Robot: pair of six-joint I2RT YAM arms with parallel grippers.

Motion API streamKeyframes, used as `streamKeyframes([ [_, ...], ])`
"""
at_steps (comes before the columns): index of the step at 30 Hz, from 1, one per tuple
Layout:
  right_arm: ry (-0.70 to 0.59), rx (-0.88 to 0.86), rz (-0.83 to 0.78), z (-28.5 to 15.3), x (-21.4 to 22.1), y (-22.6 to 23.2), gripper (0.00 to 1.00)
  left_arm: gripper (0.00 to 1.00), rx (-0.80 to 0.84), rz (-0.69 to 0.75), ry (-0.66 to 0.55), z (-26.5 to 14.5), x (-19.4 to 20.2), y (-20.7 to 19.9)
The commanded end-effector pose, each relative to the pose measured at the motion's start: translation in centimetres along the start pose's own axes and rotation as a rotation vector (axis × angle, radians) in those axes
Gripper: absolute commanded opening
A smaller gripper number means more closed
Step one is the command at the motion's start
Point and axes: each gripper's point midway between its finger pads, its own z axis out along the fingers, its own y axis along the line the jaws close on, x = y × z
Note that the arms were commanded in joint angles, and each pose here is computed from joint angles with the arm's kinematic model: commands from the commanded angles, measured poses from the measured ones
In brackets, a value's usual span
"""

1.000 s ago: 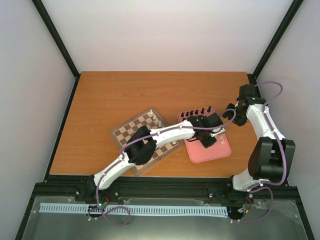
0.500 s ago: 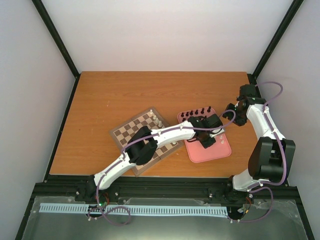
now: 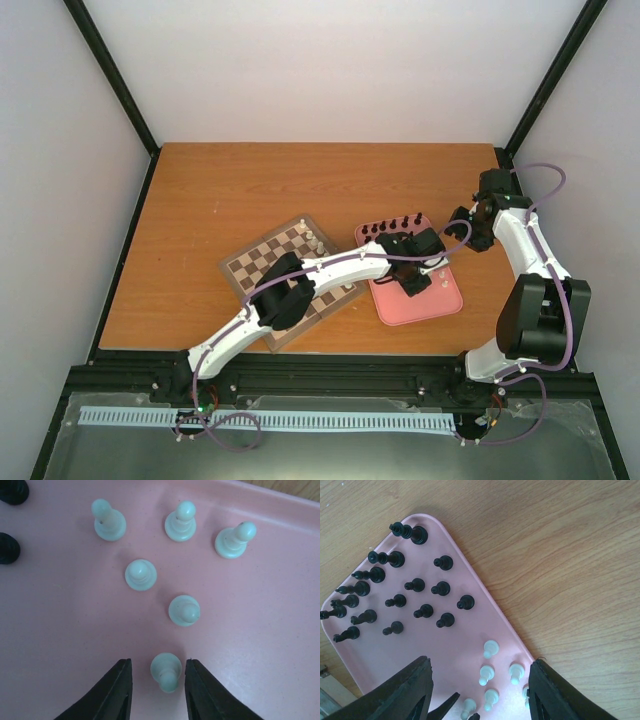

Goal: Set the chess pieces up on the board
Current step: Pick up the chess piece from the storage box.

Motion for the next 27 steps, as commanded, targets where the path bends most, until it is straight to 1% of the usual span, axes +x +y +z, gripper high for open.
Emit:
streamKeyframes([
  [1, -0.022, -0.012, -0.011, -0.2, -0.4, 0.0, 0.53, 0.26, -0.007, 0.014, -0.063, -2.4, -2.2, -0.1],
  [2, -0.021, -0.013, -0.011, -0.2, -0.4, 0.0, 0.53, 0.22, -0.009, 0.016, -0.064, -2.5, -2.2, -0.1],
  [5, -0.022, -0.012, -0.01, -0.1, -0.5, 0.0, 0.53, 0.19, -0.013, 0.018, -0.067, -2.7, -2.3, 0.0],
  [10, -0.018, -0.014, -0.011, 0.0, -0.4, 0.1, 0.54, 0.03, -0.012, 0.021, -0.066, -2.9, -2.2, -0.1],
  [11, -0.018, -0.013, -0.011, 0.0, -0.5, 0.0, 0.54, 0.01, -0.014, 0.021, -0.066, -2.9, -2.2, 0.0],
  [15, -0.018, -0.01, -0.014, 0.0, -0.5, 0.0, 0.54, 0.01, -0.02, 0.024, -0.068, -3.2, -2.3, 0.1],
  [18, -0.019, -0.01, -0.014, 0.0, -0.5, 0.0, 0.54, 0.01, -0.042, 0.029, -0.07, -4.5, -2.4, 0.6],
  [24, -0.012, -0.015, -0.01, 0.2, -0.5, 0.1, 0.54, 0.01, -0.108, 0.024, -0.111, -9.5, -3.4, 3.0],
  [27, -0.012, -0.018, -0.008, 0.3, -0.5, 0.1, 0.54, 0.01, -0.129, 0.004, -0.112, -12.0, -3.2, 4.4],
])
